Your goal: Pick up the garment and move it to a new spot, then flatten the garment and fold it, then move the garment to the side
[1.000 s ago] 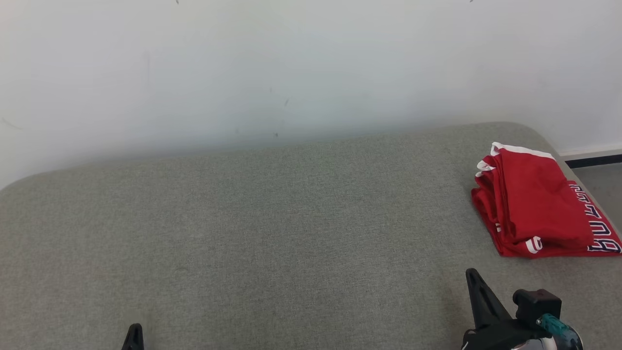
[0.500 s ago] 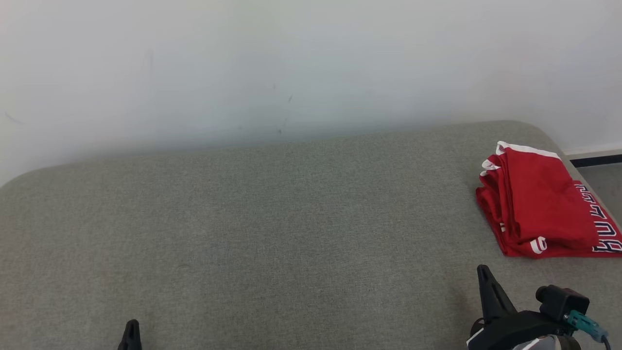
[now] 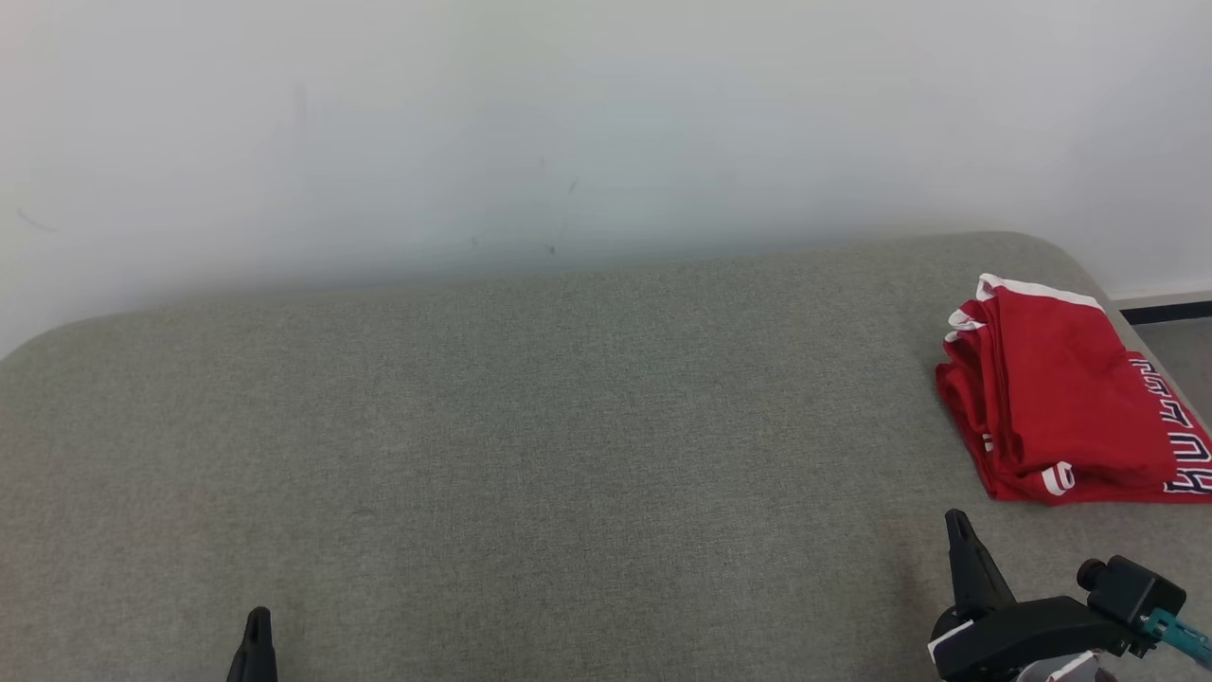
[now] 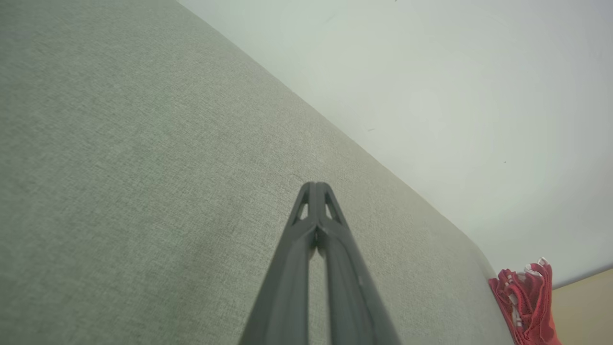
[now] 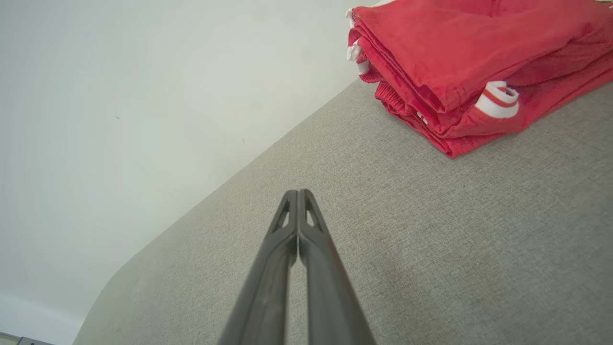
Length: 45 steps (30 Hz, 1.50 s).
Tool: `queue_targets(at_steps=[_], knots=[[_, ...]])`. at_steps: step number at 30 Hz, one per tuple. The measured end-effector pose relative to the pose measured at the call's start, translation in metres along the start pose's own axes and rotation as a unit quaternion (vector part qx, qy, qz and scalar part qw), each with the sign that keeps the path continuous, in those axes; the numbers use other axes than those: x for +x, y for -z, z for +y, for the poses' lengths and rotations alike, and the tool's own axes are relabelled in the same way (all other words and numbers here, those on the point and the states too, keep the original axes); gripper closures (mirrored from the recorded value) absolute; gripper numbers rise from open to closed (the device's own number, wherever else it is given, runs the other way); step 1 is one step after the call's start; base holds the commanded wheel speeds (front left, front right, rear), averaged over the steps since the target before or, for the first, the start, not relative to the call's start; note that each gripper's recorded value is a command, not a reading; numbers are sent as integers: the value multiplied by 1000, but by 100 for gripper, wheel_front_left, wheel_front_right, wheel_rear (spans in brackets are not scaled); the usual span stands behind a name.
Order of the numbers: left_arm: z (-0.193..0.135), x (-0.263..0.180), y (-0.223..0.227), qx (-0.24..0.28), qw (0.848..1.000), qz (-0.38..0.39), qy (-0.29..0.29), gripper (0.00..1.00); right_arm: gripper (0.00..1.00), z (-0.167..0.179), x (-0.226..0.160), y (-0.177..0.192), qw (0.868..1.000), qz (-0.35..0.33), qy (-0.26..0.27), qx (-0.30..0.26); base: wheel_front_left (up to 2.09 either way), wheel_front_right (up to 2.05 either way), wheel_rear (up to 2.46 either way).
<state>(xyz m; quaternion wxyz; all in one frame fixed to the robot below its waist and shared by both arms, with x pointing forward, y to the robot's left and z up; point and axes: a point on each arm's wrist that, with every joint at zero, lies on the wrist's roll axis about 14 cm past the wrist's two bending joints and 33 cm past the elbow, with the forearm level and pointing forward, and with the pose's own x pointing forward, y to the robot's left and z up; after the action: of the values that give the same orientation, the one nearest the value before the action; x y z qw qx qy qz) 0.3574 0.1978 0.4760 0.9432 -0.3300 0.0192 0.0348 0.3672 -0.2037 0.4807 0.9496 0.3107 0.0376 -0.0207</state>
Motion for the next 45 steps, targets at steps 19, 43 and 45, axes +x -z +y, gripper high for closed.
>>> queue_targets(at_steps=[19,43,45], knots=[[-3,9,-4,-127,992,5,-3,100,100,3,5,-6,991,-6,1,133,0,0,0],[-9,17,-10,-244,970,9,5,100,100,8,10,-12,967,-11,-9,256,0,0,0],[-9,17,-10,-255,967,9,5,100,100,9,11,-13,964,-12,-10,264,0,0,0]])
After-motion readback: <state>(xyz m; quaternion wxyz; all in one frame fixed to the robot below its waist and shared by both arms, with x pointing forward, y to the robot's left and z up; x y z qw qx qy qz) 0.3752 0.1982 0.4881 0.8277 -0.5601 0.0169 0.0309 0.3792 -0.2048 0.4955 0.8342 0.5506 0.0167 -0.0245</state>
